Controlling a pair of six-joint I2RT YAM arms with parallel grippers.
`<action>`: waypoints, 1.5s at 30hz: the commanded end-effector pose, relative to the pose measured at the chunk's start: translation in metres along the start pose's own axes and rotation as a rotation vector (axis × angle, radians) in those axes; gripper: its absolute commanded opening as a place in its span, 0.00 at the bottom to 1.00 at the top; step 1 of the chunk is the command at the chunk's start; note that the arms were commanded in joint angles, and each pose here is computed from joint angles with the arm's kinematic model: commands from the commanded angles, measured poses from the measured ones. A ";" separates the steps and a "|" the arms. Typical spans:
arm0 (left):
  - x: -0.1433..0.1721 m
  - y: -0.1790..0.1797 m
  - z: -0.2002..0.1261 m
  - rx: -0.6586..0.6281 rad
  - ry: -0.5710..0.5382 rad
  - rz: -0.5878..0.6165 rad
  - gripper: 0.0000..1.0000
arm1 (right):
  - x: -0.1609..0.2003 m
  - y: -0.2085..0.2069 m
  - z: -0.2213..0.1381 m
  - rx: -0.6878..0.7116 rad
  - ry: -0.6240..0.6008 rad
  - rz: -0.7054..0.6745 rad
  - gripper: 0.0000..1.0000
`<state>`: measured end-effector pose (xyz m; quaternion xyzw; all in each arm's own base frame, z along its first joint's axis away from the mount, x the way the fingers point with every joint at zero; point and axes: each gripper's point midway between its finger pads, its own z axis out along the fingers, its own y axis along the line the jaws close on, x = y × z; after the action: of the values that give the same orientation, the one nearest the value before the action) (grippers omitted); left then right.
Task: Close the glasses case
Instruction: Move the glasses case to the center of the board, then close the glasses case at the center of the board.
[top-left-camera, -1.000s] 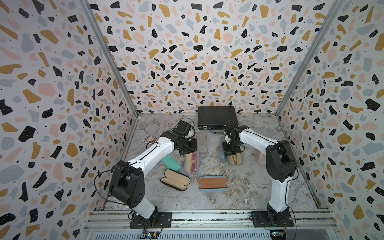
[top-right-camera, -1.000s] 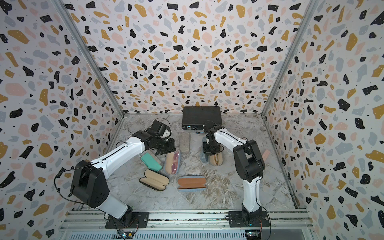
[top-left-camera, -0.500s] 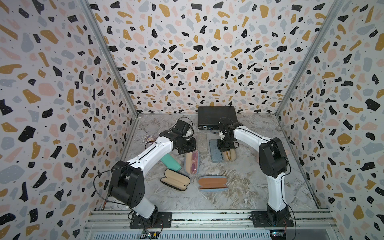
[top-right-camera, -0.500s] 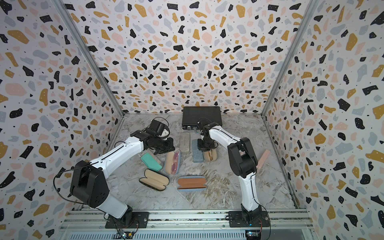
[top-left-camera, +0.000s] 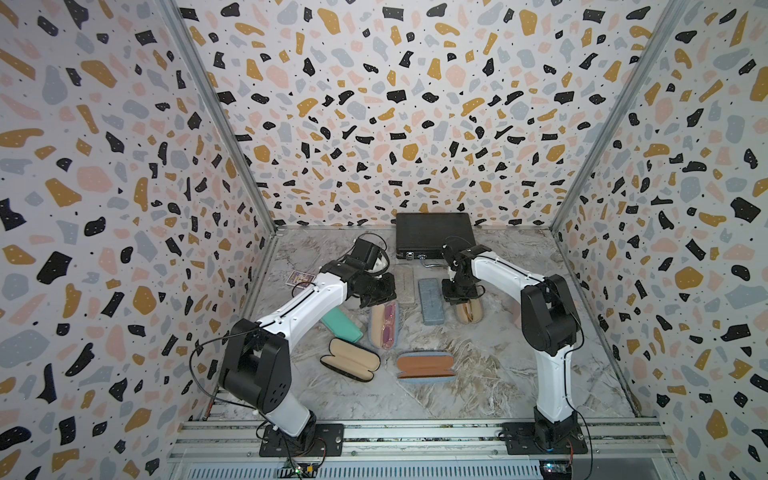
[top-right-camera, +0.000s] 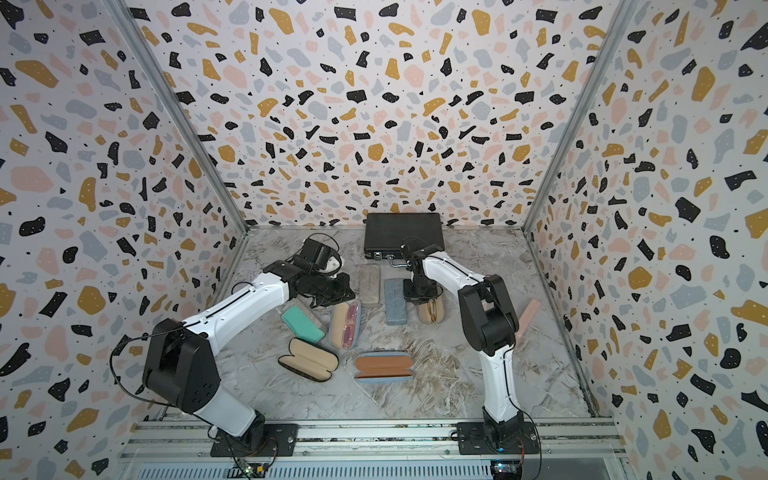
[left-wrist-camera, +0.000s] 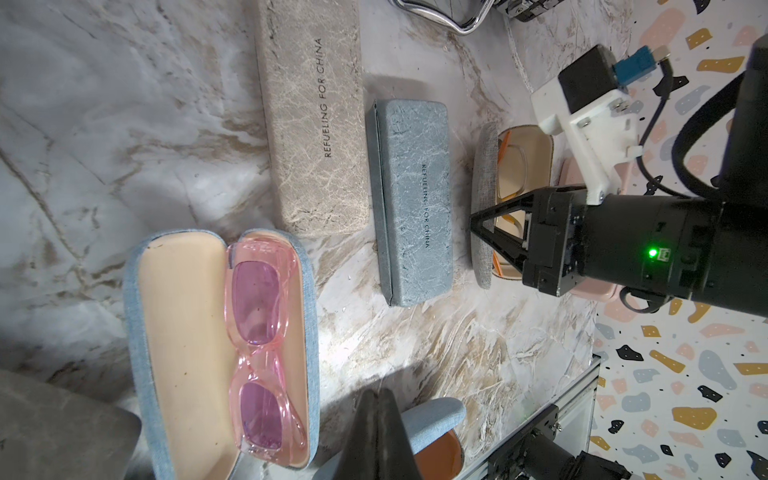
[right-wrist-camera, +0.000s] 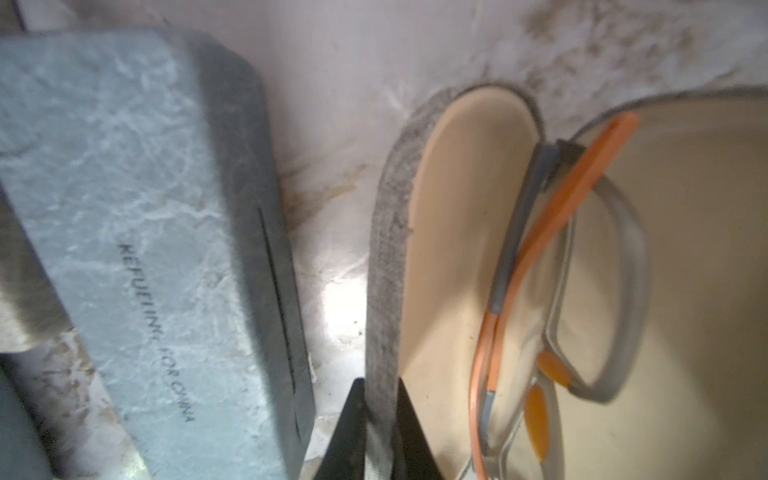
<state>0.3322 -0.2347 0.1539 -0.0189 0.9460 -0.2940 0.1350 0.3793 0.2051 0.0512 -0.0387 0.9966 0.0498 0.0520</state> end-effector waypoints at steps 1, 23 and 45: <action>0.002 -0.002 0.008 0.017 0.011 0.000 0.06 | -0.006 -0.006 -0.010 0.018 -0.020 0.017 0.15; -0.006 -0.025 0.015 0.043 0.012 0.030 0.06 | -0.009 -0.014 -0.057 0.028 -0.094 0.002 0.36; -0.015 -0.080 0.082 0.008 0.141 0.122 0.00 | 0.025 -0.111 -0.098 0.116 -0.135 0.108 0.00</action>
<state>0.3655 -0.3388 0.1383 0.0495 0.9478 -0.3013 0.0923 0.3596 0.0914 0.1343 0.0216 0.9918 0.0005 0.1259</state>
